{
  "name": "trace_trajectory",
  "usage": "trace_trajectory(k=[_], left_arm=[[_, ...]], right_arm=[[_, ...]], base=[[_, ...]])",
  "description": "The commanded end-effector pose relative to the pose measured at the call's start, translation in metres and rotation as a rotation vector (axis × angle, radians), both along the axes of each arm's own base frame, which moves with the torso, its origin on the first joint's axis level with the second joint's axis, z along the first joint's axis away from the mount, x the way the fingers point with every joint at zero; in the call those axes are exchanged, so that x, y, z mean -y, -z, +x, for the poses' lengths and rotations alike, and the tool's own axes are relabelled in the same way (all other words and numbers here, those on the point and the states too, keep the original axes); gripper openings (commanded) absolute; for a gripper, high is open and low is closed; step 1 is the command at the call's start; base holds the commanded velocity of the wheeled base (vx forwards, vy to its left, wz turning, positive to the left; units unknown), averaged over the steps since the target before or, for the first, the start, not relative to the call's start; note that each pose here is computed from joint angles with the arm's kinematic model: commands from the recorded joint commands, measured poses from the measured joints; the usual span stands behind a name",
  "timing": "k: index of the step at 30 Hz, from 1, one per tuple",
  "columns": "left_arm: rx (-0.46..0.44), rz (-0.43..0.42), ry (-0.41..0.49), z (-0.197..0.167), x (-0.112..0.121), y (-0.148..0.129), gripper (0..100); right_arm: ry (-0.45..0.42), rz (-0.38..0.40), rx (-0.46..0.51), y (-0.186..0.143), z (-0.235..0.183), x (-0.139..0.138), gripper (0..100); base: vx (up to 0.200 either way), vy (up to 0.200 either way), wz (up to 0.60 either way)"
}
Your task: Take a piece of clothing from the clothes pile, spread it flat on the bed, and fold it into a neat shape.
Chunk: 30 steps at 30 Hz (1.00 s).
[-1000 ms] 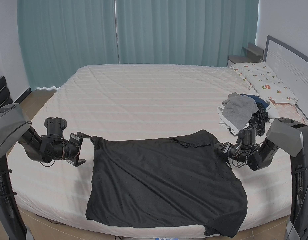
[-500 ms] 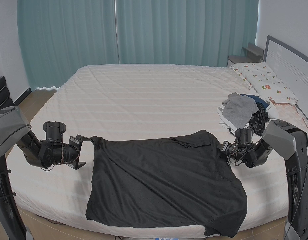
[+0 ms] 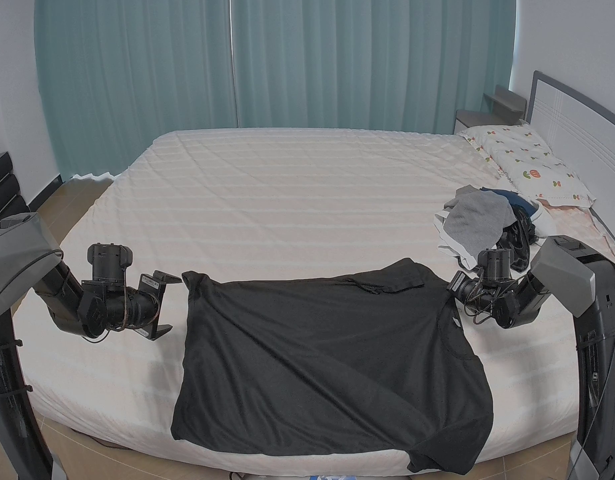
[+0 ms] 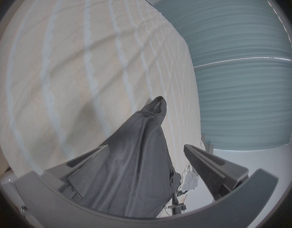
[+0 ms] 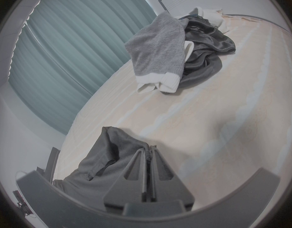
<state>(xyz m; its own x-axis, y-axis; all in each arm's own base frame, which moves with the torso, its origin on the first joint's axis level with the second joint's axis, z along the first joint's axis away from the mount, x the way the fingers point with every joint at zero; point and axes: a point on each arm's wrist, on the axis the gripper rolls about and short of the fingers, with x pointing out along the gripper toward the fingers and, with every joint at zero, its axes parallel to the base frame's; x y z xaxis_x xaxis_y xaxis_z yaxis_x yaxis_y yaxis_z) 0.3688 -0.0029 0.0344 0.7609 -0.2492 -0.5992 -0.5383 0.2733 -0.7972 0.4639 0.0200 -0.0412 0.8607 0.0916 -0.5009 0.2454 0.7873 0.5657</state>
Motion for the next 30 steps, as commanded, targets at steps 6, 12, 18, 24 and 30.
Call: trace_trajectory(k=[6,12,18,24,30], left_arm=[[-0.006,0.003,0.006,0.000,0.002,0.002,100],[-0.009,0.020,-0.003,0.000,0.006,0.004,100],[-0.012,0.050,0.014,-0.001,0.007,0.006,100],[-0.013,0.054,0.015,-0.001,0.008,0.007,100],[-0.013,0.056,0.016,-0.001,0.008,0.007,100]], right_arm=[[0.050,0.010,0.031,-0.006,0.007,0.021,0],[0.093,0.015,0.050,-0.009,0.011,0.029,0],[0.102,0.016,0.045,-0.005,0.012,0.032,0],[0.141,0.002,0.058,-0.008,0.014,0.040,0],[0.147,-0.002,0.037,-0.004,0.012,0.043,0]], base=[[0.000,0.000,0.00],[0.000,0.000,0.00],[0.000,0.000,0.00],[0.000,0.000,0.00],[0.000,0.000,0.00]])
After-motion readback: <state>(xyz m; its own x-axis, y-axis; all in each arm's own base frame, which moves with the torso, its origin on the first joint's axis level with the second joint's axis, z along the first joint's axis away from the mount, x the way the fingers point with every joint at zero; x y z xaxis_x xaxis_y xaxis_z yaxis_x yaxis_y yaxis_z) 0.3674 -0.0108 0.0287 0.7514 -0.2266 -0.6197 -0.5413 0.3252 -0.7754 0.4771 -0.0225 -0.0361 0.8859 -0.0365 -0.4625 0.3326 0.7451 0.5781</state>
